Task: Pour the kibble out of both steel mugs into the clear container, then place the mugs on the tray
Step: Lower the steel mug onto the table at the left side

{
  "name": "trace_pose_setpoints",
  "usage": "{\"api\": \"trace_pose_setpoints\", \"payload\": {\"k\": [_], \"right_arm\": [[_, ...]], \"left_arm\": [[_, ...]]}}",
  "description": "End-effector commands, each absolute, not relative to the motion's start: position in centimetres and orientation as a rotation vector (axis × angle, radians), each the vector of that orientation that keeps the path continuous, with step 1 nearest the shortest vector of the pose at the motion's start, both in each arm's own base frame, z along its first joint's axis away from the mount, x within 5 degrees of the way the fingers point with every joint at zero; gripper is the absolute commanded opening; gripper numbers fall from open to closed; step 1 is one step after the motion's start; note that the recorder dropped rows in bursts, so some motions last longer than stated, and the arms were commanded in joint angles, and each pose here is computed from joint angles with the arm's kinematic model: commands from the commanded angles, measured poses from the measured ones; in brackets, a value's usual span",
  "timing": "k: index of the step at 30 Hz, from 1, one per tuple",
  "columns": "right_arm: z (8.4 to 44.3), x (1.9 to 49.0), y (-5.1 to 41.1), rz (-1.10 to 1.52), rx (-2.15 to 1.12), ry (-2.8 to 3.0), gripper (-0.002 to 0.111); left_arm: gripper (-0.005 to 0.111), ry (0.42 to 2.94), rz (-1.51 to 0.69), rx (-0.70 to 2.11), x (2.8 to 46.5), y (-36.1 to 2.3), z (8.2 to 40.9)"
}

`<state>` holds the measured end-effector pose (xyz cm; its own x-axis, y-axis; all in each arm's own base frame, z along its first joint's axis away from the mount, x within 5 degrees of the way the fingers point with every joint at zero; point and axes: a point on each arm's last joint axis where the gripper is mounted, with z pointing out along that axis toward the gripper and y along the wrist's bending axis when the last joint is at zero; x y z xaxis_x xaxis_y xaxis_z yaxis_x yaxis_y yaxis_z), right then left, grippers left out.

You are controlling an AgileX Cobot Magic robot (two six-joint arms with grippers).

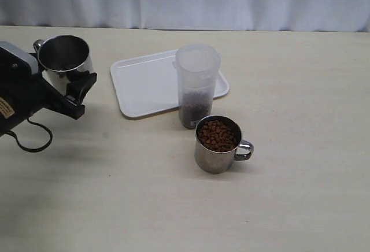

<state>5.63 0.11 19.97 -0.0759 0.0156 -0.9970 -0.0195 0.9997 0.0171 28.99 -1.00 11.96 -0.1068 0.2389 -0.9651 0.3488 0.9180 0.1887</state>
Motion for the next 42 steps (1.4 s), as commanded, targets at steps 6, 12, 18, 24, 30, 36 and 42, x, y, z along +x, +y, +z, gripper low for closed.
{"api": "trace_pose_setpoints", "payload": {"k": [6, 12, 18, 24, 30, 36, 42], "right_arm": [[19.9, 5.6, 0.1, 0.023, -0.013, 1.645, 0.005], [19.9, 5.6, 0.1, 0.023, -0.013, 1.645, 0.005], [19.9, 5.6, 0.1, 0.023, -0.013, 1.645, 0.005], [19.9, 5.6, 0.1, 0.023, -0.013, 1.645, 0.005], [19.9, 5.6, 0.1, 0.023, -0.013, 1.645, 0.005], [19.9, 5.6, 0.1, 0.023, -0.013, 1.645, 0.005], [19.9, 5.6, 0.1, 0.023, -0.013, 1.645, 0.005]], "left_arm": [[0.000, 1.794, -0.035, 0.316, 29.6, 2.0, 8.6], [0.000, 1.802, -0.085, 0.370, 30.7, 1.9, 7.1], [0.000, 1.842, -0.146, 0.415, 31.7, 1.6, 5.8], [0.000, 1.921, -0.153, 0.422, 31.9, 1.7, 4.3], [0.000, 1.965, -0.148, 0.429, 31.7, 1.8, 4.0], [0.000, 1.954, -0.199, 0.455, 31.3, 1.3, 5.2], [0.015, 2.008, -0.215, 0.516, 31.0, 1.2, 5.5]]}}
